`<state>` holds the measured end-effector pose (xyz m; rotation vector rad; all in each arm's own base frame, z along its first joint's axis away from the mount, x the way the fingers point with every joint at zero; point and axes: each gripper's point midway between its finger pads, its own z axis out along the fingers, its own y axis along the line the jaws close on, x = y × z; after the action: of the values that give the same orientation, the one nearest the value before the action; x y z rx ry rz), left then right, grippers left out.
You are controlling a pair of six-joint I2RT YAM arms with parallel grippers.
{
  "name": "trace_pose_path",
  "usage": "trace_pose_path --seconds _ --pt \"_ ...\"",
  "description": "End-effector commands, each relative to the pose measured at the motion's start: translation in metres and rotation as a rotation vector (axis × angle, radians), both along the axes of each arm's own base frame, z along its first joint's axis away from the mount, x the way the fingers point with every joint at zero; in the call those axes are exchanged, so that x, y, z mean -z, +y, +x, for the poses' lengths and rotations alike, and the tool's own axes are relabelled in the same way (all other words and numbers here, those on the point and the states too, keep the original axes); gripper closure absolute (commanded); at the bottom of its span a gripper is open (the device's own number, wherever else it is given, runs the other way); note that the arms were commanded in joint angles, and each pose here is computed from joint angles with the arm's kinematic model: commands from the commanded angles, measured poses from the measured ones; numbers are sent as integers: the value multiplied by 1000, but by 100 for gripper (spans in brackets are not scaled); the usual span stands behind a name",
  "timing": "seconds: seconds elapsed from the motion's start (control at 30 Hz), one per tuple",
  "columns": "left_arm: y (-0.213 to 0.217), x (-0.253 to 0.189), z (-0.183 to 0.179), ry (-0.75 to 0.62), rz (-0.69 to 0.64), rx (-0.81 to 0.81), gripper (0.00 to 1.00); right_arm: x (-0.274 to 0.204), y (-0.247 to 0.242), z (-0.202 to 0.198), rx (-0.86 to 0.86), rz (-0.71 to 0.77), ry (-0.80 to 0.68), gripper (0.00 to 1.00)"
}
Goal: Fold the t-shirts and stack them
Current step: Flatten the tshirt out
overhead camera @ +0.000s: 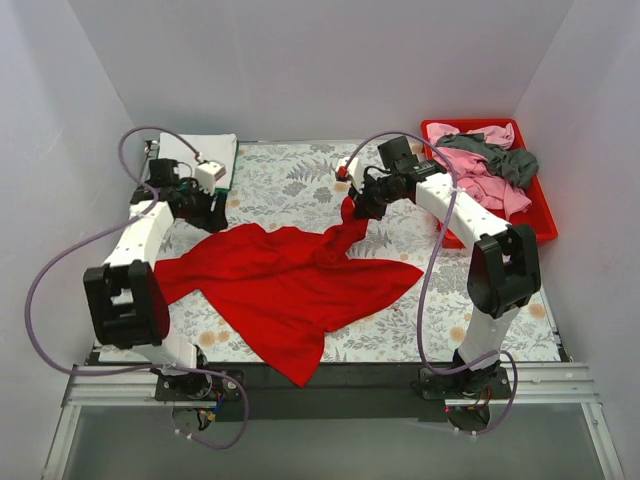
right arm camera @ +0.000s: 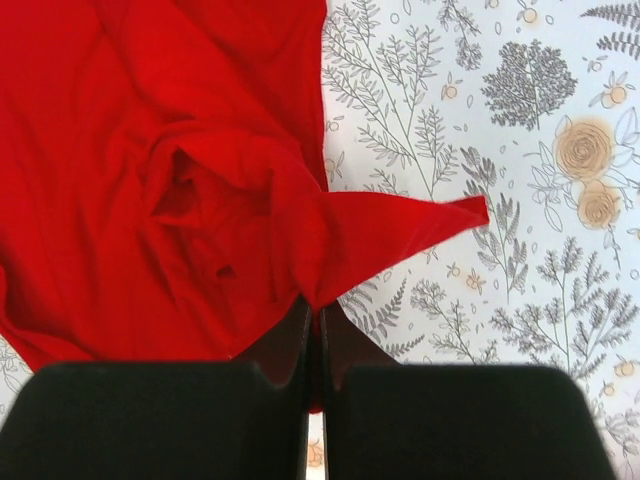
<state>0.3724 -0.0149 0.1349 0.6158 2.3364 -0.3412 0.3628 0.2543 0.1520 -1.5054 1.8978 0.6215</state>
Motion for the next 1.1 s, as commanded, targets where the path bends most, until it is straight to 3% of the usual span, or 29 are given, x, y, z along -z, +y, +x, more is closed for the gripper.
trace_pose_path --seconds 0.0,0.13,0.33,0.37,0.4,0.5,0.53,0.57,0.63,0.67,0.73,0.77,0.87,0.93,0.97,1.07 --pt "-29 14 37 -2 -63 28 44 -24 17 6 -59 87 -24 96" --pt "-71 42 61 18 -27 116 44 -21 18 5 -59 96 -6 96" --pt "-69 93 64 85 129 111 46 -14 15 8 -51 71 -20 95" --pt "-64 102 57 123 148 103 50 -12 16 9 -52 69 -14 95" --pt "-53 106 54 136 197 69 64 -11 17 9 -54 71 -10 95" --pt "-24 108 25 179 276 13 82 -7 24 16 -48 88 17 94" --pt "-6 105 17 197 284 -31 98 -1 26 21 -40 88 30 93" --pt "6 104 2 238 290 -54 100 -7 32 30 -33 106 7 91" --pt "57 91 -25 266 298 -180 100 3 37 43 28 108 48 84" --pt "73 87 -42 298 305 -215 100 -6 42 56 58 119 28 69" --pt "116 74 -73 314 338 -315 100 10 37 69 155 75 74 57" --pt "124 72 -85 329 345 -329 100 14 31 70 180 49 88 34" --pt "143 70 -118 359 431 -381 100 20 3 56 222 -28 91 28" --pt "146 60 -110 299 437 -411 99 29 -18 31 229 -71 115 23" --pt "125 51 -98 261 316 -373 79 34 -25 22 226 -93 124 22" --pt "85 29 -62 192 126 -304 61 56 -40 -4 228 -145 170 23"
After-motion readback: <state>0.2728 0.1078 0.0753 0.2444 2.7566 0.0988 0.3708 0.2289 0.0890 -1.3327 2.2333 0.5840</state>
